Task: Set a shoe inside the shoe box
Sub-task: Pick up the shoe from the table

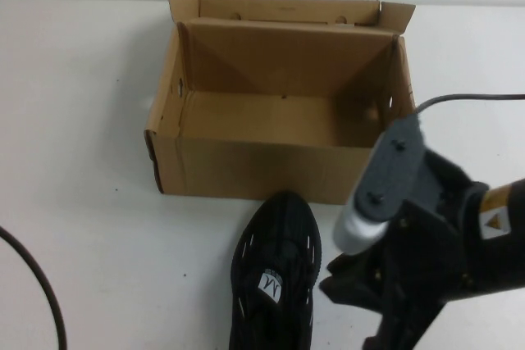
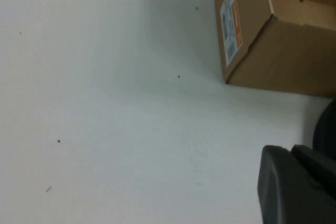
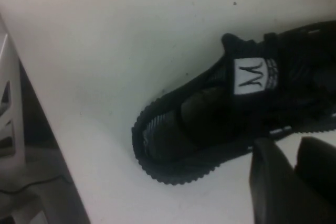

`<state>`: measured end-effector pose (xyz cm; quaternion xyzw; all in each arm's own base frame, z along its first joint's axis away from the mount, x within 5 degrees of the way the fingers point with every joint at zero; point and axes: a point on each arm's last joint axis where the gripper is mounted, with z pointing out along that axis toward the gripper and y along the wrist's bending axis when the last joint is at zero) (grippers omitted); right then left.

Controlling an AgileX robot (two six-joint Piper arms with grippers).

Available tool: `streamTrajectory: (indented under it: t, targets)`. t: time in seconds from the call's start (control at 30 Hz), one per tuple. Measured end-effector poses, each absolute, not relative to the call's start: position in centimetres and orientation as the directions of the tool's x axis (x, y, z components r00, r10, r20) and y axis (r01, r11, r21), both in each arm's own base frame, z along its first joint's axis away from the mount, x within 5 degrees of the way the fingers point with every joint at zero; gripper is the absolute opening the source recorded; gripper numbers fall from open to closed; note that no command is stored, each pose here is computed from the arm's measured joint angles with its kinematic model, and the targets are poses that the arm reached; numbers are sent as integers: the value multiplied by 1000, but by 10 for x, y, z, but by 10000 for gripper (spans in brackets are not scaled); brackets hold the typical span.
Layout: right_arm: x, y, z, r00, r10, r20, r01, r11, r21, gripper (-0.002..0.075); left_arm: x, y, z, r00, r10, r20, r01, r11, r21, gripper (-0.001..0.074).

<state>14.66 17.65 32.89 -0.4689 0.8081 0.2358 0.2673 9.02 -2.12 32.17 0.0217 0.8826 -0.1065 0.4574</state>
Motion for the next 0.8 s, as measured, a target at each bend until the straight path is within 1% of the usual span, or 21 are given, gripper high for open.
streamTrajectory:
  t: [0.07, 0.13, 0.3, 0.4, 0.5, 0.63, 0.8]
  targets:
    - [149, 190, 322, -381, -664, -644, -902, 420, 101, 116, 89, -21, 320, -598, -53, -800, 137, 976, -167, -3]
    - [151, 203, 318, -349, -676, -649, -915, 397, 79, 162, 88, -22, 319, -610, -52, -791, 137, 976, -169, -3]
    - [163, 228, 304, -341, -696, -632, -920, 384, 74, 375, 87, -22, 318, -620, -49, -783, 136, 976, -169, -3]
    - [173, 239, 291, -356, -716, -600, -918, 387, 83, 447, 87, -22, 318, -621, -48, -782, 136, 976, -169, -3]
    - [180, 247, 278, -371, -730, -574, -915, 393, 91, 469, 87, -22, 318, -622, -48, -782, 136, 976, -169, -3]
    - [187, 255, 261, -380, -742, -552, -911, 403, 86, 476, 87, -22, 318, -622, -49, -782, 136, 976, -169, -3]
    - [200, 260, 244, -336, -776, -534, -918, 396, 3, 477, 87, -22, 318, -623, -45, -781, 139, 976, -168, -3]
